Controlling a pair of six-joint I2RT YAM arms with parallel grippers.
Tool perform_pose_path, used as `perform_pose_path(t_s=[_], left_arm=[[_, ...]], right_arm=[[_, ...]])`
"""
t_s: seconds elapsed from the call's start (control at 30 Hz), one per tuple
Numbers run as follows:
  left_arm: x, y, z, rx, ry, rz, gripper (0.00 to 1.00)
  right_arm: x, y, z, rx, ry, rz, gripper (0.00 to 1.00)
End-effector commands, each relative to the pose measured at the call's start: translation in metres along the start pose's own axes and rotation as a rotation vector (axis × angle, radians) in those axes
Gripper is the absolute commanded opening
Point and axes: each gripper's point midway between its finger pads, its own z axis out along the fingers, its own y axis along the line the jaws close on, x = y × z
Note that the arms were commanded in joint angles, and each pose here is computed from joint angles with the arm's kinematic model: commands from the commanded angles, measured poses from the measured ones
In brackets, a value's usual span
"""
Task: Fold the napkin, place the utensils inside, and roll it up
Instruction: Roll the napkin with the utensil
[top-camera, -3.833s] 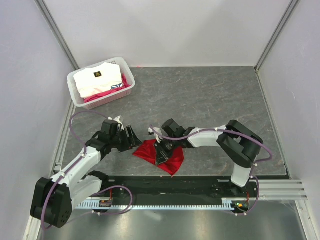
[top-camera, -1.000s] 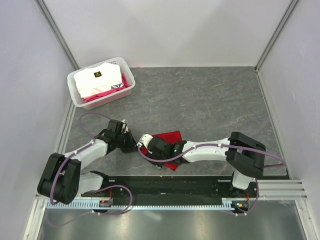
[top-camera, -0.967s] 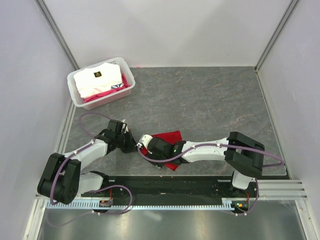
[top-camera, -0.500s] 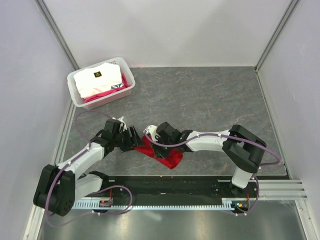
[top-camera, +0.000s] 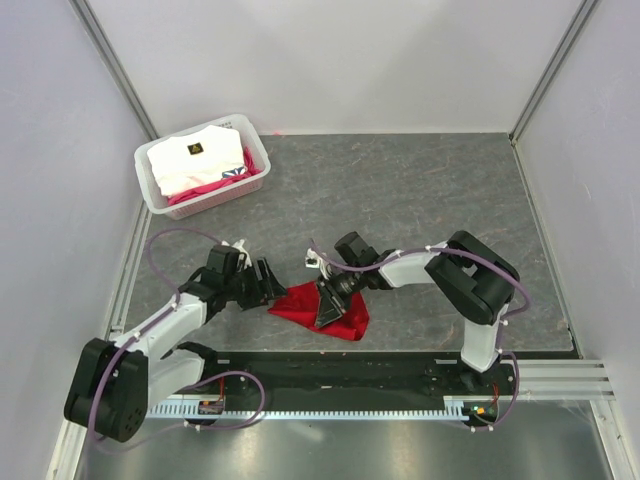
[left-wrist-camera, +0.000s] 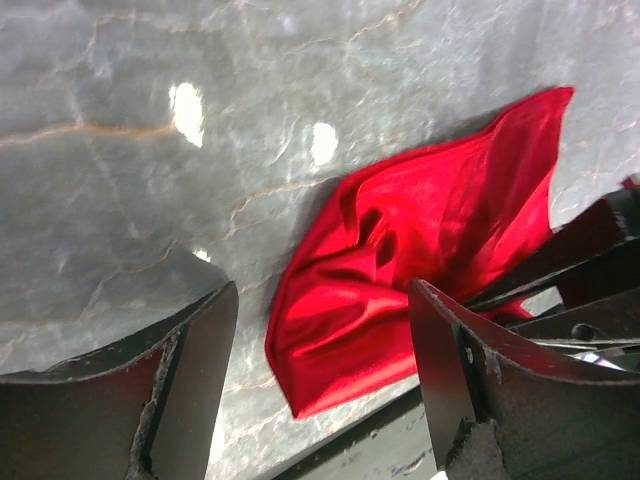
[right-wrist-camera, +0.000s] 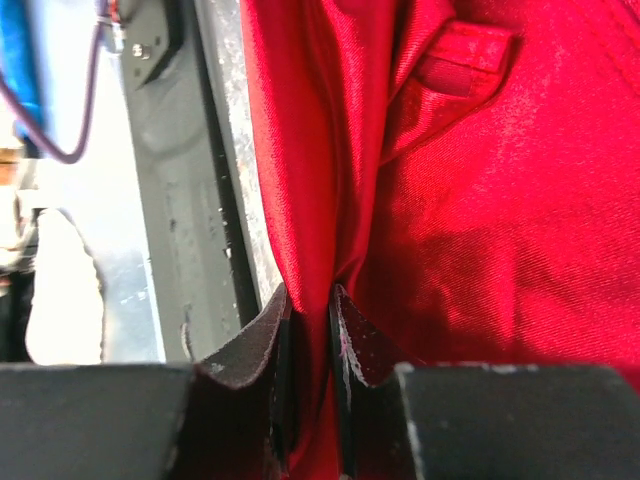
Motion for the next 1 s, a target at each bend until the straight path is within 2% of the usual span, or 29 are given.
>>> perform_pose_path(t_s=[0.0, 0.2, 0.43, 0.6, 0.63, 0.77, 0.97], left_arm=[[0.003, -0.006, 0.007, 0.059, 0.023, 0.034, 0.75], [0.013, 0.000, 0.012, 0.057, 0.058, 0.021, 0.70], [-0.008, -0.009, -0.008, 0.073, -0.097, 0.038, 0.74], [-0.007, -0.007, -0.025, 0.042, -0.135, 0.023, 0.74], [-0.003, -0.012, -0.026, 0.069, -0.124, 0.013, 0.74], [0.029, -0.028, -0.026, 0.172, 0.050, -0.061, 0.72], [0.036, -0.043, -0.026, 0.225, 0.144, -0.083, 0.72]], right_arm=[[0.013, -0.005, 0.003, -0.071, 0.031, 0.028, 0.15], [0.011, -0.026, -0.002, -0.112, 0.014, 0.125, 0.13], [0.012, -0.049, -0.007, -0.103, -0.004, 0.194, 0.10], [0.019, -0.058, -0.003, -0.087, 0.010, 0.217, 0.10], [0.020, -0.060, -0.003, -0.079, 0.010, 0.220, 0.10], [0.020, -0.062, -0.002, -0.072, 0.011, 0.222, 0.09], [0.020, -0.066, -0.002, -0.052, 0.010, 0.219, 0.09]])
